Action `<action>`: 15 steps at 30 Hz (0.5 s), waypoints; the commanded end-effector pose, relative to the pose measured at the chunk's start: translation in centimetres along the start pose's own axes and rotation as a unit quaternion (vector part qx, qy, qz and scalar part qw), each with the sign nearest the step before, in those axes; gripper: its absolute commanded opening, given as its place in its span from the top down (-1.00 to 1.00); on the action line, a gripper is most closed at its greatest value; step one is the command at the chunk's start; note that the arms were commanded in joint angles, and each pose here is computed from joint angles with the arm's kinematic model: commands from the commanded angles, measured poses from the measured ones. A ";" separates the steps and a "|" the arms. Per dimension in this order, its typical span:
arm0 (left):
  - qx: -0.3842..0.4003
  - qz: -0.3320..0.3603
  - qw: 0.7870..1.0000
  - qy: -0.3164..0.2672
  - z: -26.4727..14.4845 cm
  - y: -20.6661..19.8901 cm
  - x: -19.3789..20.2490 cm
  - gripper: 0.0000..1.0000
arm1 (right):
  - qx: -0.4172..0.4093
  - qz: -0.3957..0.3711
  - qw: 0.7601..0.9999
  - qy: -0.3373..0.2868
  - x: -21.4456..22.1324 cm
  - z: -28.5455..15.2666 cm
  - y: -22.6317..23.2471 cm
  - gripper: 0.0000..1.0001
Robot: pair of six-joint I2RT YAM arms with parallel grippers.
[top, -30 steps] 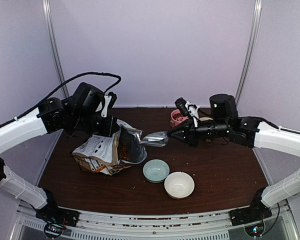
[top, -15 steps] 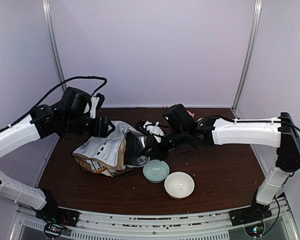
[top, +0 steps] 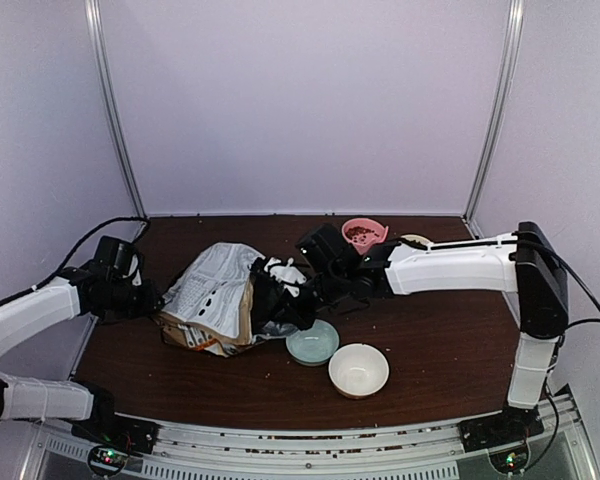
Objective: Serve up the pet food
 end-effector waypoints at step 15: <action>0.138 0.042 0.989 0.004 2.4 -3.9 3.1 0.57 | -0.043 -0.045 0.994 -0.091 -6.1 9.5 3.8 1.00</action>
Point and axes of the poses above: each gripper's point midway between its finger pads, its own z axis out along the fingers, its own y axis along the line the jaws close on, x = y × z, the point moved 1 cm from there along -z, back along the fingers, and after that the axes turned 15 degrees about z, right-handed, at the moved point
